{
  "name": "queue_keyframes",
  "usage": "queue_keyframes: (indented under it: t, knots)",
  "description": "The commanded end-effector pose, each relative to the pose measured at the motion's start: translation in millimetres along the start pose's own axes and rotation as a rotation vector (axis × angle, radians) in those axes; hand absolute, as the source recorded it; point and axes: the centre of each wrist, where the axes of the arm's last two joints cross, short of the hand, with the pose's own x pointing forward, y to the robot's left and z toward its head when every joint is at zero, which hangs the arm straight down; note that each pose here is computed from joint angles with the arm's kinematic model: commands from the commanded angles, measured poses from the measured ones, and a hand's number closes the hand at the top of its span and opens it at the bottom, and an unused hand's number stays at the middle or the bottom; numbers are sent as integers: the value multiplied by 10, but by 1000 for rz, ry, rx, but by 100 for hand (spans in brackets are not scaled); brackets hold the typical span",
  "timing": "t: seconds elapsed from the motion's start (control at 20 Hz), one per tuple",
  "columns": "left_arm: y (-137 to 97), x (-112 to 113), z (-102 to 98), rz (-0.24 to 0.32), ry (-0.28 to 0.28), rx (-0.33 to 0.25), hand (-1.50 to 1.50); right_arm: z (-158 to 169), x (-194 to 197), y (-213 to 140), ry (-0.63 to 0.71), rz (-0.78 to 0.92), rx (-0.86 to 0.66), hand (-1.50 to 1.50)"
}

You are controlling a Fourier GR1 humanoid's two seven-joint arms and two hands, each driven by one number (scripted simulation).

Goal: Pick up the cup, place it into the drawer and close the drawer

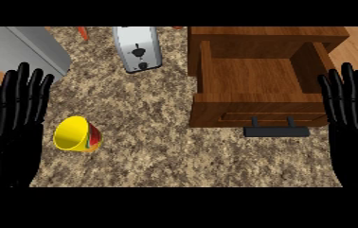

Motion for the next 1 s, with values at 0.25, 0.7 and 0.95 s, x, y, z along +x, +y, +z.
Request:
queue_keyframes:
  t: [0.25, 0.7, 0.95]
  knots:
    - [603, -86, -22, 165, -68, -275, -150, -59, 21, 79, 4, -27, 88, -150]
    - [763, -238, 24, 367, 91, -270, -150, -204, 33, 63, 67, -138, 126, -150]
    - [571, -211, -172, 350, 95, -274, -150, -457, -67, 205, 59, -148, 106, -150]
